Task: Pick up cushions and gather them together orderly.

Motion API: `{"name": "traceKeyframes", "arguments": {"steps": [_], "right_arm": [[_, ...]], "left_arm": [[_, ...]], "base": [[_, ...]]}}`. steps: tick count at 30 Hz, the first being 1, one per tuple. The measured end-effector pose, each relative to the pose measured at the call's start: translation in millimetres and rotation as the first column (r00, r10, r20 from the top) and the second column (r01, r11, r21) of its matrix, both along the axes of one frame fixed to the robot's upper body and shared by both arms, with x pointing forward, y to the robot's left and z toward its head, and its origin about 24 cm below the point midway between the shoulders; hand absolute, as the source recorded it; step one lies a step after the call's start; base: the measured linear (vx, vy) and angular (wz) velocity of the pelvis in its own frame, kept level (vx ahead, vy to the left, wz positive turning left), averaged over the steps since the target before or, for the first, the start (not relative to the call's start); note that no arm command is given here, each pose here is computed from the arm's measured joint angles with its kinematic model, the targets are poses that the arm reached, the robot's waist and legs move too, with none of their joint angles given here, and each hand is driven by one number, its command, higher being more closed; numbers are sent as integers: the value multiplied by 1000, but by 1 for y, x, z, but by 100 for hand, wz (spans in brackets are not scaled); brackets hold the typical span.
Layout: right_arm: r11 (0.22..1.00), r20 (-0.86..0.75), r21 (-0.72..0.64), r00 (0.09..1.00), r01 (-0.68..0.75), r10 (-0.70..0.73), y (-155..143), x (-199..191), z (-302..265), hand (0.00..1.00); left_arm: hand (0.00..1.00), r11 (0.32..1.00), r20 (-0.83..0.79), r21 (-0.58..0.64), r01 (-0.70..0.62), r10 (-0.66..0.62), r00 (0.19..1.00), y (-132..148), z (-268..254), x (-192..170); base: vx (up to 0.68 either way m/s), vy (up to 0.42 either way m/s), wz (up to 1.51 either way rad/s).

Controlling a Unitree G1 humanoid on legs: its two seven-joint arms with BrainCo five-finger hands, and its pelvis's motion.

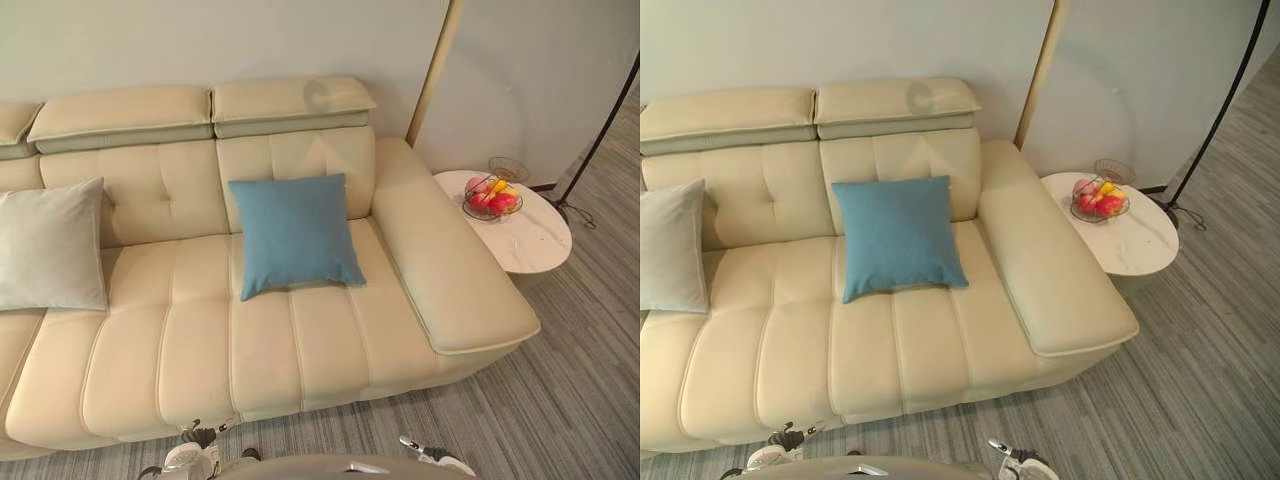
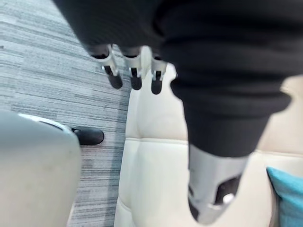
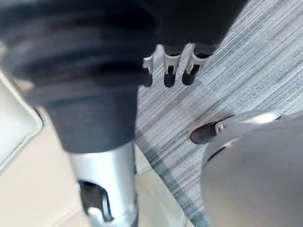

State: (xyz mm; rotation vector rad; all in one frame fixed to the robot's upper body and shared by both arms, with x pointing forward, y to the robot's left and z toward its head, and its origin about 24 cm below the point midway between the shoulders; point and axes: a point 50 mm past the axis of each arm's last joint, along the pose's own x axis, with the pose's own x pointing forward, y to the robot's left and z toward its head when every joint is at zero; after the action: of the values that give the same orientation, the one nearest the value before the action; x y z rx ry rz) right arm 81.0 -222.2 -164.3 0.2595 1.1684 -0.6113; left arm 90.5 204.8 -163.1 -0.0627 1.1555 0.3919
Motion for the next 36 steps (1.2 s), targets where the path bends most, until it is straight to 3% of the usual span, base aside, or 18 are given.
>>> {"name": "traceKeyframes", "arguments": {"steps": [16,26,30,36], "right_arm": [[1000,44,17,999,-12,11,3,7,1,0],[990,129,4,982,-141,139,16,47,10,0],[988,123,-20,980,-155,156,11,45,11,0],[979,116,-50,972,-199,204,6,49,13,0]], "left_arm": [[0,1000,21,1,18,-18,1000,1,2,8],[0,999,45,24,23,-24,999,9,6,19],[0,999,83,29,14,-16,996,12,10,29],[0,1000,73,-11,28,-27,997,-4,6,28]], "base": [[-20,-1,-7],[-52,-15,-112],[-98,-108,-49],[-122,-49,-69]]}}
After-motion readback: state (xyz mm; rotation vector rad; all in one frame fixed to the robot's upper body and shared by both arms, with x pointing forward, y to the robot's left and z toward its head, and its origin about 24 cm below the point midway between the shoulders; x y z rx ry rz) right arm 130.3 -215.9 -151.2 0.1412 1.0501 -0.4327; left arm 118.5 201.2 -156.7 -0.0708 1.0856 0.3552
